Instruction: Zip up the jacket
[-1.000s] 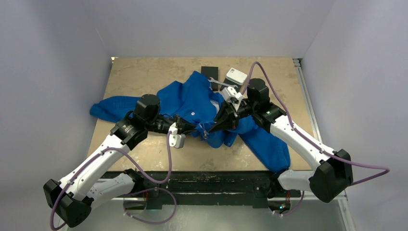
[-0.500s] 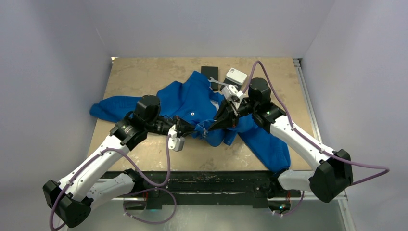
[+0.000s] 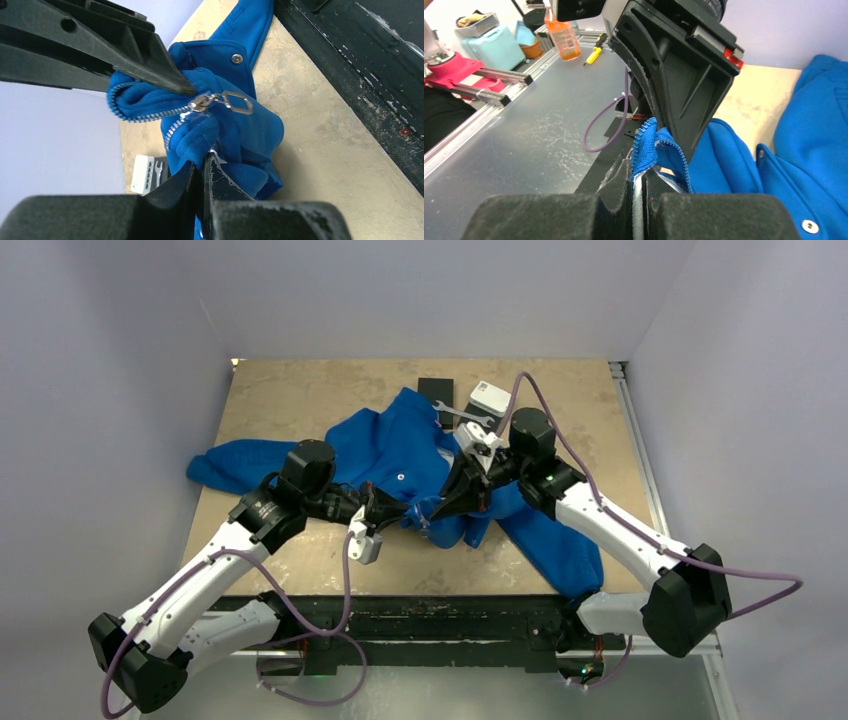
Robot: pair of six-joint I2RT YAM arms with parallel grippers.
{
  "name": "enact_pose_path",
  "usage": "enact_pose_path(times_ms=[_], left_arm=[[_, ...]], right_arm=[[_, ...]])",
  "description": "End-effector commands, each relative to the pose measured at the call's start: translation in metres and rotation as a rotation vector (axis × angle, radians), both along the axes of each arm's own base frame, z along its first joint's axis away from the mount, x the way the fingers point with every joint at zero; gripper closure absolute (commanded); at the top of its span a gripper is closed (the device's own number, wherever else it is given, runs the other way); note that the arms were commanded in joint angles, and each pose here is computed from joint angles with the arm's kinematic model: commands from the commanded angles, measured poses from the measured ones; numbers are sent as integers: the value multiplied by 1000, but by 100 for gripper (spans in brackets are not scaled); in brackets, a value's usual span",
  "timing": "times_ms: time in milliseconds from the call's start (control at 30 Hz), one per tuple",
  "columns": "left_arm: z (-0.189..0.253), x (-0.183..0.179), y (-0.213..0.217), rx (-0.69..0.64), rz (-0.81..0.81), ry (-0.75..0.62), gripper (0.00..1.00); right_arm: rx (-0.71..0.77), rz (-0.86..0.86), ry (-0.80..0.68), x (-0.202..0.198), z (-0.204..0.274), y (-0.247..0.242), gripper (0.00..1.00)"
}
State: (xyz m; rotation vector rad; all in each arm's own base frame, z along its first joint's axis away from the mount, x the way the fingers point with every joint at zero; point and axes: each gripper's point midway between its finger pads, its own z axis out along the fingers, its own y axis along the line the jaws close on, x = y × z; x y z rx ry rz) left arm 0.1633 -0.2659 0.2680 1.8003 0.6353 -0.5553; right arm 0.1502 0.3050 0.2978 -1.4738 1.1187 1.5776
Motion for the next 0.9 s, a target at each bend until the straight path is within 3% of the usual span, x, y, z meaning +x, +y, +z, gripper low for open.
enact_pose_path(times_ms=[0, 633, 867], left_arm=[[9, -10, -5, -35, -71, -68, 100], [-6, -16, -2, 27, -110, -166, 100], [-15, -15, 0, 67, -100, -186, 100]], right_arm=[[17, 55, -11, -9, 3, 4, 100], [94, -74, 13, -9, 15, 11, 100], [76, -267, 1, 15, 17, 14, 100]])
